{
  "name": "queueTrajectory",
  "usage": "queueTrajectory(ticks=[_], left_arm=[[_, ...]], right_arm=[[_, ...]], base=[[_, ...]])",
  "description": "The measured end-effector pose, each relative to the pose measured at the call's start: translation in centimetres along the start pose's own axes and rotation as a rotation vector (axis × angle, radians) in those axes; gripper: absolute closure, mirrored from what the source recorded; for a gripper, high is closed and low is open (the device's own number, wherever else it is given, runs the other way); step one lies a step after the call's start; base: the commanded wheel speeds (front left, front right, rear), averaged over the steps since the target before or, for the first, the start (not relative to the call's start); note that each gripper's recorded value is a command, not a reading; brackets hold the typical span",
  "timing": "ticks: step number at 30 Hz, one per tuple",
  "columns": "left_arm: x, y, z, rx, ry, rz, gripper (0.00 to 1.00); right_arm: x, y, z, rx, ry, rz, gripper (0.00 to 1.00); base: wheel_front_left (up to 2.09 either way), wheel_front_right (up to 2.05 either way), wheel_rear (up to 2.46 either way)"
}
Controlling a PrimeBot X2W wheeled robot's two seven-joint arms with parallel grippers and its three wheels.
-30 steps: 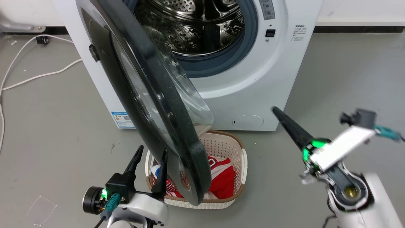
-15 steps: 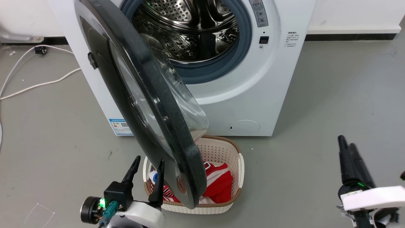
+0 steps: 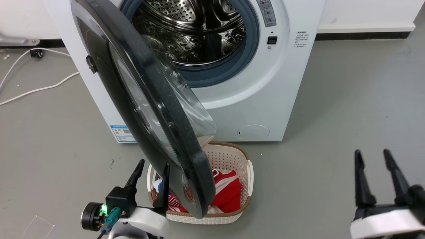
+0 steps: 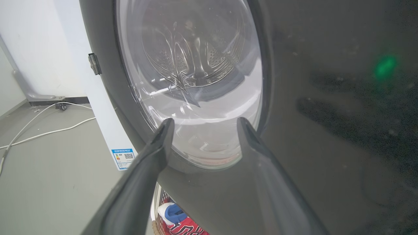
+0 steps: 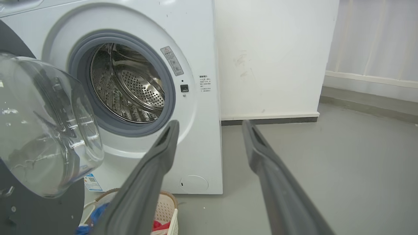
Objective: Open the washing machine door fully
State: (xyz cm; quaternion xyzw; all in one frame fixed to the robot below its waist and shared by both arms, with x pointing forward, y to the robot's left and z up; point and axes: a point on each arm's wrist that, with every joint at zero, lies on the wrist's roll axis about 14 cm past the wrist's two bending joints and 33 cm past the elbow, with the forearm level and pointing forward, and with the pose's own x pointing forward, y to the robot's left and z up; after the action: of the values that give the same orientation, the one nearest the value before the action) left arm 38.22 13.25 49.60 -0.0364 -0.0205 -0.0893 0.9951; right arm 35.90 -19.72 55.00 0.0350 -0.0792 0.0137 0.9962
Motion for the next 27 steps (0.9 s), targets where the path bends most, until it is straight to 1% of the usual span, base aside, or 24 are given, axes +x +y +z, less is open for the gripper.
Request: queueTrajectory(ticks=[3,6,10,16,27], left_arm=[[0.0,0.1,0.0,0.006,-0.001,-0.001,0.0],[0.0,0.3,0.0,0.007,-0.001,0.003,0.0],[0.1,0.4,-0.1,0.009,0.002,0.004,0.0],[0.3,0.3,-0.2,0.02,0.005,-0.001,0.0],[0.5,0.2,-0.5,0.025,0.013,-0.007,0.0]], right_arm=[[-0.8,0.5,-1.4,-0.037,0.051,0.015,0.0],[-1.6,1.0,-3.1,-0.034,0.1,0.028,0.0],[-1.9,1.1,-3.9,-0.014,0.115,0.027,0.0],[-1.7,0.9,-4.2,0.008,0.115,0.017,0.0],[-1.1,0.9,-4.0,0.012,0.102,0.017,0.0]], base=[[0.0,0.0,0.0],[0.0,0.0,0.0],[0.0,0.0,0.0],[0.0,0.0,0.0],[0.0,0.0,0.0]])
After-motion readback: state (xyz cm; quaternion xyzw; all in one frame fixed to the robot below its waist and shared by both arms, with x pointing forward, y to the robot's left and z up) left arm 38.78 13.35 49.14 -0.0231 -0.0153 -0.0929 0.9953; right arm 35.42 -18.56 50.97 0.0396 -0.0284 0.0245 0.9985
